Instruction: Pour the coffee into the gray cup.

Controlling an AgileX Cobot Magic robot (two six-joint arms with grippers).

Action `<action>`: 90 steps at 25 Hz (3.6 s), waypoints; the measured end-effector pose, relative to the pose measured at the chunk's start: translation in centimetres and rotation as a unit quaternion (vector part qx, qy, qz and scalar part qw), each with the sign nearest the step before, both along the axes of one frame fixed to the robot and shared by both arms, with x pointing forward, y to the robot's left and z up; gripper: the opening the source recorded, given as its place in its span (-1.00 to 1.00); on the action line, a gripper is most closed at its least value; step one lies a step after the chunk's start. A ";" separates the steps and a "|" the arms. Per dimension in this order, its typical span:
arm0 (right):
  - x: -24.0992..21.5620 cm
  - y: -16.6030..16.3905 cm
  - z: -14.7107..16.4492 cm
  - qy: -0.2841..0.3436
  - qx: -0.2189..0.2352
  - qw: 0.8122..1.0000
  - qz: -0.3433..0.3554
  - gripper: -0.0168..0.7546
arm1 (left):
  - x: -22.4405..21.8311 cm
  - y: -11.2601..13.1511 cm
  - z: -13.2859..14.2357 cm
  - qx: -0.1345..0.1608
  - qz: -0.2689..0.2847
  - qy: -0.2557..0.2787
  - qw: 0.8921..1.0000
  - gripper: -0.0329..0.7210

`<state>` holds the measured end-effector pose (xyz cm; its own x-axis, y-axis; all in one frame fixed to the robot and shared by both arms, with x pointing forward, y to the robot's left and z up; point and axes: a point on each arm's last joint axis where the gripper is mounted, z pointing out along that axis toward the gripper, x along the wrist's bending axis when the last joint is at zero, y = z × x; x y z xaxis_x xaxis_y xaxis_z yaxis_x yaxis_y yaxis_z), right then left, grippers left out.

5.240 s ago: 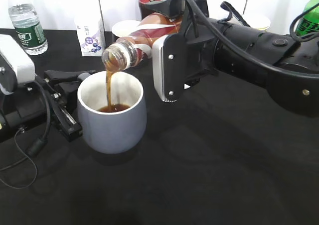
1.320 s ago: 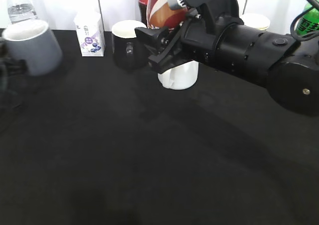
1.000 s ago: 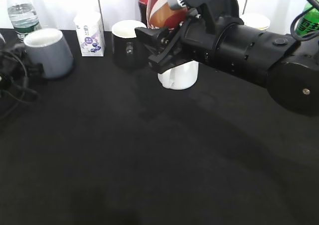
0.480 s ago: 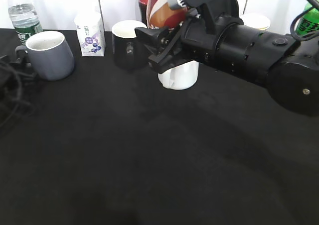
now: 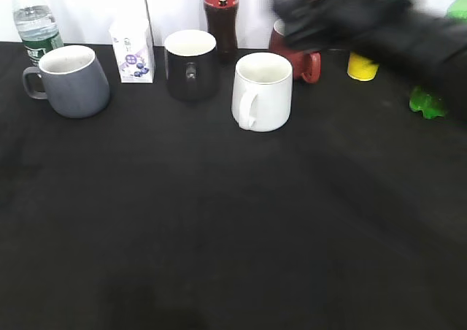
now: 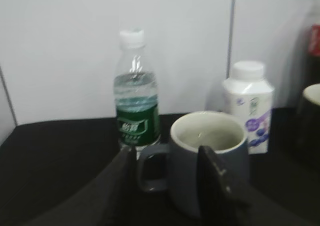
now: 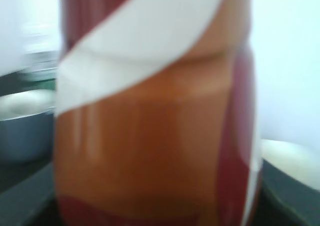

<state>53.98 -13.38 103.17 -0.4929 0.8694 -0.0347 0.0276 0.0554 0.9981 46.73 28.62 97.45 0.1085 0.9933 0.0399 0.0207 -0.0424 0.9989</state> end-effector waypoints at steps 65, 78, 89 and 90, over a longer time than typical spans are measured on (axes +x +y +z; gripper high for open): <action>-24.7 -14.3 9.4 0.329 -0.110 0.934 -0.084 0.44 | -22.6 1.7 10.9 0.003 -0.030 0.317 0.948 0.32; -27.6 -15.8 2.0 0.283 -0.101 0.947 -0.110 0.44 | -21.0 1.3 8.4 0.019 -0.040 0.301 0.952 0.22; -27.6 -15.8 2.0 0.282 -0.100 0.948 -0.110 0.44 | -20.9 1.2 8.3 0.019 -0.040 0.298 0.953 0.18; -27.6 -15.8 2.0 0.282 -0.099 0.948 -0.110 0.44 | -20.9 1.2 8.3 0.019 -0.040 0.298 0.954 0.16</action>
<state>26.37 -29.17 105.18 -0.2894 0.9572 0.0064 0.5861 0.1719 0.7918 25.86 29.85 105.75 0.1980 0.9801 -0.0171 0.5792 -0.1029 0.8087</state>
